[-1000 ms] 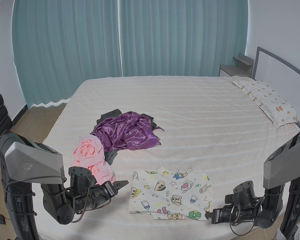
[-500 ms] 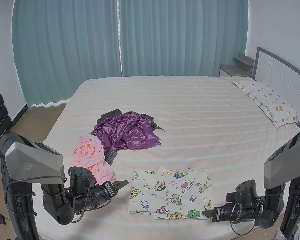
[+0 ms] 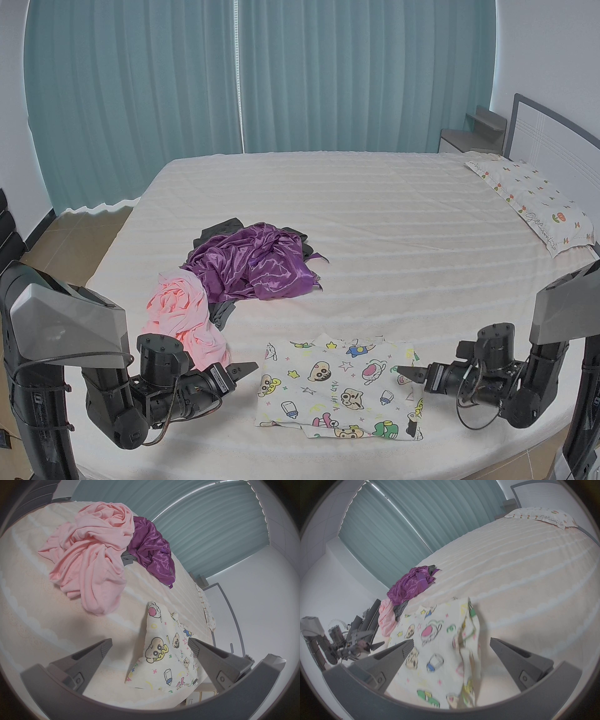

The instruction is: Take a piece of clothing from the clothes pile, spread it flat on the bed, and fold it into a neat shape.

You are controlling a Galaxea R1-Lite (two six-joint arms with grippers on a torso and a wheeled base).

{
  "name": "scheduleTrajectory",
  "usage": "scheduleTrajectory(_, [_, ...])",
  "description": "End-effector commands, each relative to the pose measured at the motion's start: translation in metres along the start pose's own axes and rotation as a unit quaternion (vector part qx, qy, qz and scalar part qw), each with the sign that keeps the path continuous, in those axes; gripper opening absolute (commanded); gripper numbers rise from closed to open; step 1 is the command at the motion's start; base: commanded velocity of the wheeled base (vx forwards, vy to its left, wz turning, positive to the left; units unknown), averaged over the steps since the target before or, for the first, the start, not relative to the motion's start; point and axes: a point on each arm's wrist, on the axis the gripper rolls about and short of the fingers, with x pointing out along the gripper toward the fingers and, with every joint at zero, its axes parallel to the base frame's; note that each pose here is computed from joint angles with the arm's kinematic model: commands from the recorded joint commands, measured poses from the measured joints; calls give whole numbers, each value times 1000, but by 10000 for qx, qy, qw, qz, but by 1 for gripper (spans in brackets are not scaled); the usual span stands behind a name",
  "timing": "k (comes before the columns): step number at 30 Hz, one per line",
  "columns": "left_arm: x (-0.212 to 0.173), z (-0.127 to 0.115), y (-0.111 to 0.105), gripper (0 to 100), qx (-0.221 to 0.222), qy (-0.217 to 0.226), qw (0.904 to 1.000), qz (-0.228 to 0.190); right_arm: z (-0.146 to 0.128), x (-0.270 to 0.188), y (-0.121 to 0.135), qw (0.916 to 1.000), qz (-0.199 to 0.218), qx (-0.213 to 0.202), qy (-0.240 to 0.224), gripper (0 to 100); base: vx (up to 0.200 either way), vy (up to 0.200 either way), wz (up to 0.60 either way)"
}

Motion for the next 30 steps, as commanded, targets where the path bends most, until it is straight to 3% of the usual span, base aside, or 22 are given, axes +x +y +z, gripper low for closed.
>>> scheduleTrajectory(1, [1,-1,1,100,-7,20,10000,18,33,55,-1,9998,-184,115,48,100,0,0,0])
scheduleTrajectory(8, [0,-1,2,100,-7,34,10000,35,32,84,-2,9986,-341,137,393,100,0,0,0])
scheduleTrajectory(9, [0,-1,1,100,-2,35,10000,25,28,90,-4,9981,-385,143,465,0,0,0,0])
scheduleTrajectory(21, [0,-2,1,100,1,39,10000,33,51,89,-2,9985,-477,213,-168,0,0,0,0])
scheduleTrajectory(30, [0,-2,2,100,0,44,10000,39,59,88,-6,9978,-494,268,-346,0,0,0,0])
